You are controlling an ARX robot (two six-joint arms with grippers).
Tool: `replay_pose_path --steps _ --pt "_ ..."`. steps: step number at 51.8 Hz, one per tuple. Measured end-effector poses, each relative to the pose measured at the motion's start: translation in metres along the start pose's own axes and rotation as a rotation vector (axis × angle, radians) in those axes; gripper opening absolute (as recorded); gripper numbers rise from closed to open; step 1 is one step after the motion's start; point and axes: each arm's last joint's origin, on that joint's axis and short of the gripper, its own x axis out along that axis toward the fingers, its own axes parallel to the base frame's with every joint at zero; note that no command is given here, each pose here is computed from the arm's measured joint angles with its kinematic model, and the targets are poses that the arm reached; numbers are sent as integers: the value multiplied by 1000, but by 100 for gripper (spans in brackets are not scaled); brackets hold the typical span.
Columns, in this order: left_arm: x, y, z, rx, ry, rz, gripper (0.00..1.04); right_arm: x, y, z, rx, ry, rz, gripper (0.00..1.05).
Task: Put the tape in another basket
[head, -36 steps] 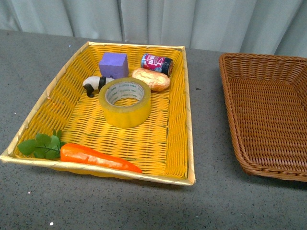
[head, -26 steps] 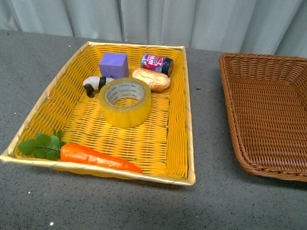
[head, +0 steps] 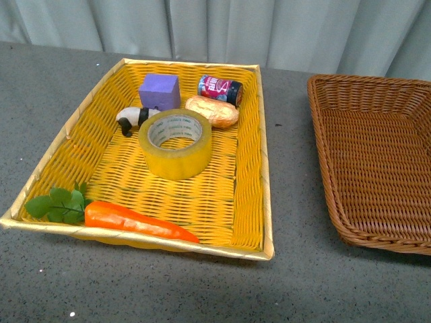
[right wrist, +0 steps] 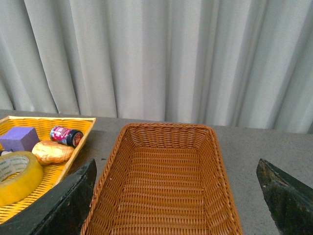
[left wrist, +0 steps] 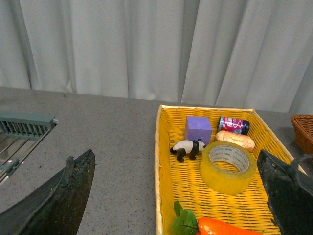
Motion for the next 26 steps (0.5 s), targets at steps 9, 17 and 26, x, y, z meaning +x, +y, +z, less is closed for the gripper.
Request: replay_pose_path --steps 9,17,26 --pt "0 0 0 0 0 0 98 0 0 0 0 0 0 96" --pt "0 0 0 0 0 0 98 0 0 0 0 0 0 96" --pt "0 0 0 0 0 0 98 0 0 0 0 0 0 96"
